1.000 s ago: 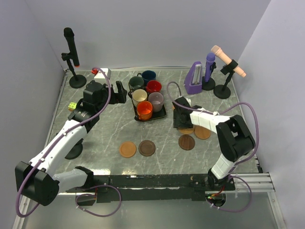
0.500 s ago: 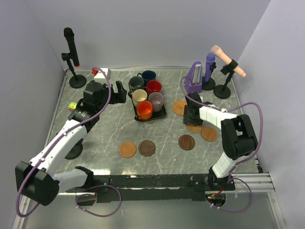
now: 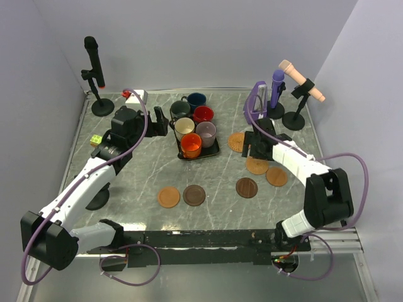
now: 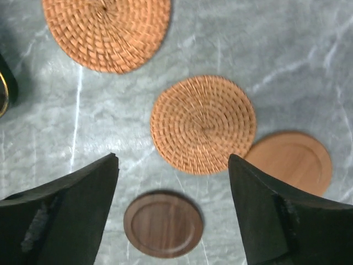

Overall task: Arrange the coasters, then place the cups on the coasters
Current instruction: Move the coaster to the center of the board.

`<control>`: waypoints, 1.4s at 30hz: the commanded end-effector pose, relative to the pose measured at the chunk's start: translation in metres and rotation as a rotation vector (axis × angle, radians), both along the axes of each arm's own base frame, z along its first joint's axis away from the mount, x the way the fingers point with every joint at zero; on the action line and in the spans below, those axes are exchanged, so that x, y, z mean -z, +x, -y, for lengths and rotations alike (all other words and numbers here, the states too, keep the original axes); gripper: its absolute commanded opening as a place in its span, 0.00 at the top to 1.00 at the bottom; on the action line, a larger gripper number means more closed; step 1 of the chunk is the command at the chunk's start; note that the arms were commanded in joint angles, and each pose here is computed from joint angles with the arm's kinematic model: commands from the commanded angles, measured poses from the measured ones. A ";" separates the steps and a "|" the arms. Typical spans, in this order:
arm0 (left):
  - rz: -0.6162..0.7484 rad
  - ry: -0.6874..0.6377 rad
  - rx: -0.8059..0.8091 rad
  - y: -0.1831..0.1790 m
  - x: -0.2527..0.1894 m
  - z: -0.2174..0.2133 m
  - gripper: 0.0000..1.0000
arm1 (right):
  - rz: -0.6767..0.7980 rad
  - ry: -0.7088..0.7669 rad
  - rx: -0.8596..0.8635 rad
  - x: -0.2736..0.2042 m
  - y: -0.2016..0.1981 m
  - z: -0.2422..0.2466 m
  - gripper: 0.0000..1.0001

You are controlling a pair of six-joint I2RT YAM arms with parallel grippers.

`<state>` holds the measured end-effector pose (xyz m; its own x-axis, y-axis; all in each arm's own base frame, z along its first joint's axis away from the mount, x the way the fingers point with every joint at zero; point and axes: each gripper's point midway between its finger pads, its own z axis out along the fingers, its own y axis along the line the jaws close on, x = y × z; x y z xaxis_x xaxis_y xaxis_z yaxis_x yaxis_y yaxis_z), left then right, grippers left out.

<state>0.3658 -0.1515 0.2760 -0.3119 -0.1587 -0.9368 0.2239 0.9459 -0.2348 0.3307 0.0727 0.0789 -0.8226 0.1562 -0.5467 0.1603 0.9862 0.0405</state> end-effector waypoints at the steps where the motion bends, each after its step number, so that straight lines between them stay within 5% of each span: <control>1: 0.044 -0.014 0.010 0.001 -0.013 0.004 0.03 | -0.029 -0.012 0.048 0.007 -0.023 0.011 0.11; 30: 0.057 -0.015 0.001 0.000 -0.018 0.003 0.03 | -0.210 0.010 0.236 0.057 -0.047 0.012 0.09; 42: 0.059 -0.009 -0.011 0.001 -0.017 0.000 0.04 | -0.277 -0.028 0.239 0.063 -0.041 0.021 0.27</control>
